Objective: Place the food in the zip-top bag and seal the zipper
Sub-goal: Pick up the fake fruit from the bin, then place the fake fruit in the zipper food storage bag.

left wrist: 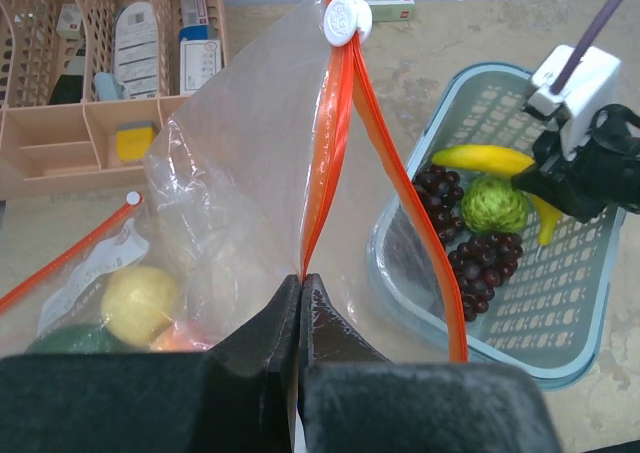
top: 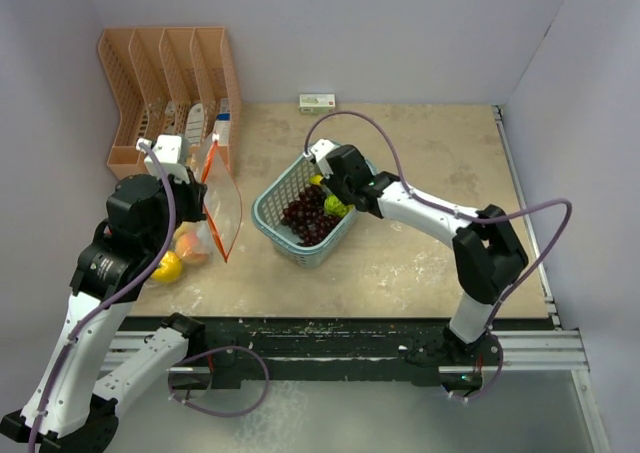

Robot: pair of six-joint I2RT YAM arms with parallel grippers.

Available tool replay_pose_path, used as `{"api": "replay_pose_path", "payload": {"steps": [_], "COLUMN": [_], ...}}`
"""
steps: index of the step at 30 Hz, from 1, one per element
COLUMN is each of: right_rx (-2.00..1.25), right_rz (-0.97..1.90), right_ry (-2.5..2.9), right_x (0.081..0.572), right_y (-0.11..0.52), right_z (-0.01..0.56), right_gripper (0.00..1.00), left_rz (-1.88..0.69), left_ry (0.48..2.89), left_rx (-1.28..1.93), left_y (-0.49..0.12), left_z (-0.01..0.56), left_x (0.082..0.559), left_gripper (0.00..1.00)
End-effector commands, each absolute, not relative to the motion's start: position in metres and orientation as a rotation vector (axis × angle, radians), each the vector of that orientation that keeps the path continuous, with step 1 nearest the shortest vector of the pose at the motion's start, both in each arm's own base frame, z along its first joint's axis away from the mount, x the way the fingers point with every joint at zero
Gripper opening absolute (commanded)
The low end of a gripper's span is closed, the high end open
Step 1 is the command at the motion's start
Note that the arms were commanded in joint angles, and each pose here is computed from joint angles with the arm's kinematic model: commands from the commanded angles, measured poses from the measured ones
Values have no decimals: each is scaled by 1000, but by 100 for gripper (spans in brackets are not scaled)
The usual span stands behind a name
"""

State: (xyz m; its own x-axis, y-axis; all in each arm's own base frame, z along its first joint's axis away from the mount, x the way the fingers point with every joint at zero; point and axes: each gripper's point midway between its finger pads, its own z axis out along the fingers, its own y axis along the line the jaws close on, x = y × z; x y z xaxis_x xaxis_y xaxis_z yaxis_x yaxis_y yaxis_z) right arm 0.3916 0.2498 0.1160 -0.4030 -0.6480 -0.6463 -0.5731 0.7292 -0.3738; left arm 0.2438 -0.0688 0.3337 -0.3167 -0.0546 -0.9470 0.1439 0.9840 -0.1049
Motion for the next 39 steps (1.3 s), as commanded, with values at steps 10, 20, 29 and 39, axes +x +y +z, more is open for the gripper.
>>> {"api": "replay_pose_path", "payload": {"steps": [10, 20, 29, 39], "right_rx": [-629, -523, -404, -284], "right_rz": [268, 1098, 1492, 1705], "right_ry": [1845, 1363, 1114, 1068], "right_x": [341, 266, 219, 217], "right_y": [246, 318, 389, 413], "right_z": [275, 404, 422, 419], "right_gripper": [0, 0, 0, 0], "left_rz": [-213, -298, -370, -441], "left_ry": [1860, 1853, 1794, 1795], "left_rx": [55, 62, 39, 44], "left_y": [-74, -96, -104, -114], "left_z": [337, 336, 352, 346], "left_x": [257, 280, 283, 278], "left_gripper": [0, 0, 0, 0]}}
